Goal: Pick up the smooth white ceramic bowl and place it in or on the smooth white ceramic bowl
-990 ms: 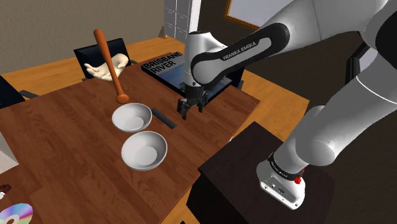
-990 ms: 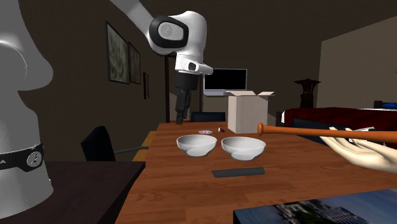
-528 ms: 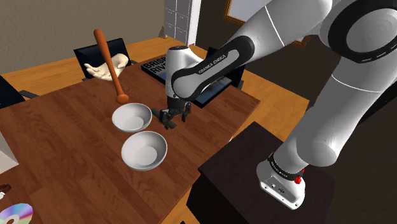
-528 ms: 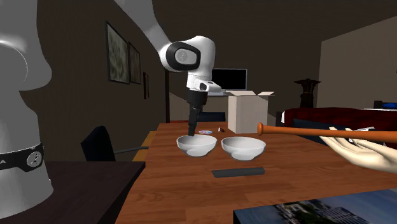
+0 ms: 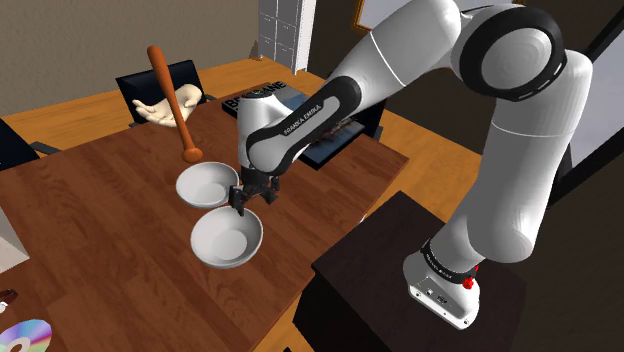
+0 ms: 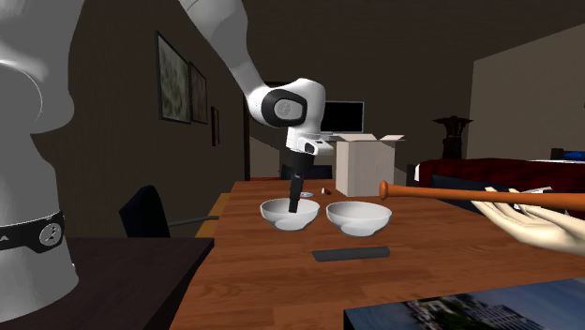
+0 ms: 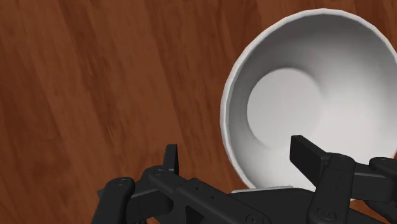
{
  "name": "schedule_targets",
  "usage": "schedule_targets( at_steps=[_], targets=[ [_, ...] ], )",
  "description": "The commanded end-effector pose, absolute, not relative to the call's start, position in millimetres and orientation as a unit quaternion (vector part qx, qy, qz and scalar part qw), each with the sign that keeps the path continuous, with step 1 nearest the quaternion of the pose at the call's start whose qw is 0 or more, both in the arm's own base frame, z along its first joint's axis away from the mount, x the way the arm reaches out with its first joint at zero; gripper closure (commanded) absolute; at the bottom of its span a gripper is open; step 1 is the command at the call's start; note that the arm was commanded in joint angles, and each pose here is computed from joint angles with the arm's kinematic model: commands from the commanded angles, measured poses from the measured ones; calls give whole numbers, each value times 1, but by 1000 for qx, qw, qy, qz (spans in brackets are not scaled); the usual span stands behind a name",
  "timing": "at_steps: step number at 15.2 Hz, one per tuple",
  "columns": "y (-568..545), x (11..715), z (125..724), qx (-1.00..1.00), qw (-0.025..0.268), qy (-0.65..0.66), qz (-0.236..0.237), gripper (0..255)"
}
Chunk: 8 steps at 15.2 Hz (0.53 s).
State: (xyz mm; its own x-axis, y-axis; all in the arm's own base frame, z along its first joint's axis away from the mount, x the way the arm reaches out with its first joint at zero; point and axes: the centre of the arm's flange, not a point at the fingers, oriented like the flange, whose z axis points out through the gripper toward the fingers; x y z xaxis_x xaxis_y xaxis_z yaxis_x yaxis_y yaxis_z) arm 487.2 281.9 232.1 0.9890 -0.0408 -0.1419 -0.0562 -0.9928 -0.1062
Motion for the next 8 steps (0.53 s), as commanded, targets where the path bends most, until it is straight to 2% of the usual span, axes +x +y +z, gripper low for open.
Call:
schedule_targets(
  at_steps=[1, 8],
  targets=[
    [284, 486, 222, -996, 55, 24, 70, 0],
    [286, 483, 203, -996, 55, 24, 70, 0]
  ],
)
